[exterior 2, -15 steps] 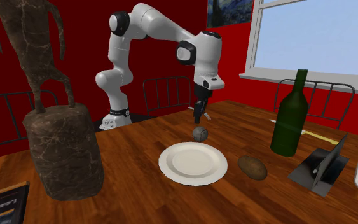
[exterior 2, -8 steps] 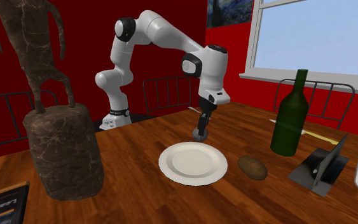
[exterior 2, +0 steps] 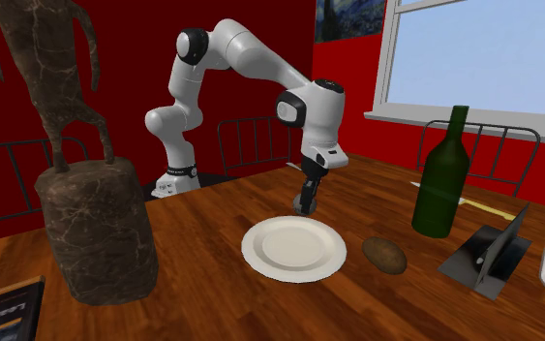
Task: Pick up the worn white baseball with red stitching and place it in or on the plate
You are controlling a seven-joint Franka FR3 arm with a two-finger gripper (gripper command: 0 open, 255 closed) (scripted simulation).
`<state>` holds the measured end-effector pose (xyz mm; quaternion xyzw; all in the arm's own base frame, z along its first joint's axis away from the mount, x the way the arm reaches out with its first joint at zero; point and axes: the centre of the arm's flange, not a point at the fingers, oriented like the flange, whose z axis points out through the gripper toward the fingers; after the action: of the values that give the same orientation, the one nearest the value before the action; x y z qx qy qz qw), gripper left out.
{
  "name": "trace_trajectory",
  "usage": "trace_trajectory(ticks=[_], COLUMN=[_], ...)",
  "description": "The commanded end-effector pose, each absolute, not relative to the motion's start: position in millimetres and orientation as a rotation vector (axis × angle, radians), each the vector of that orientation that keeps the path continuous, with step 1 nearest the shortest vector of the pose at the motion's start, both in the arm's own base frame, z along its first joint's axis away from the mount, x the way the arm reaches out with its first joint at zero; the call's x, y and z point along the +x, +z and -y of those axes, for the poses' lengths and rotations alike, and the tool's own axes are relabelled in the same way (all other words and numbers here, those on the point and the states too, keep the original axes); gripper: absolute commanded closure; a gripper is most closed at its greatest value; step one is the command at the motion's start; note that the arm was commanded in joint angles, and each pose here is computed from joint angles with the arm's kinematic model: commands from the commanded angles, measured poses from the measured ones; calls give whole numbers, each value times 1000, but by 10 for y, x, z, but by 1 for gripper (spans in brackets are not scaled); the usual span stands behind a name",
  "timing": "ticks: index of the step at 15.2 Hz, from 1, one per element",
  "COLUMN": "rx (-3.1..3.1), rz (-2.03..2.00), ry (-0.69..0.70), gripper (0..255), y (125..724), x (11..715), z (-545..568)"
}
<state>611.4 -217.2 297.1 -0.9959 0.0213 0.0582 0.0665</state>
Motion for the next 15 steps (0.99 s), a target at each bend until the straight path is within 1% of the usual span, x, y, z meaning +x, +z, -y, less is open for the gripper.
trace_trajectory(ticks=[1,3,4,13,15], rx=[-3003,-3003,-3003,-3003,-3003], rz=[-64,-64,-64,-64,-64], ry=[175,175,175,175,175], gripper=[0,0,255,255,255], y=[2970,2970,2970,2970,3076], x=[6114,6114,6114,6114,6114], z=[2172,2172,2172,2172,2172])
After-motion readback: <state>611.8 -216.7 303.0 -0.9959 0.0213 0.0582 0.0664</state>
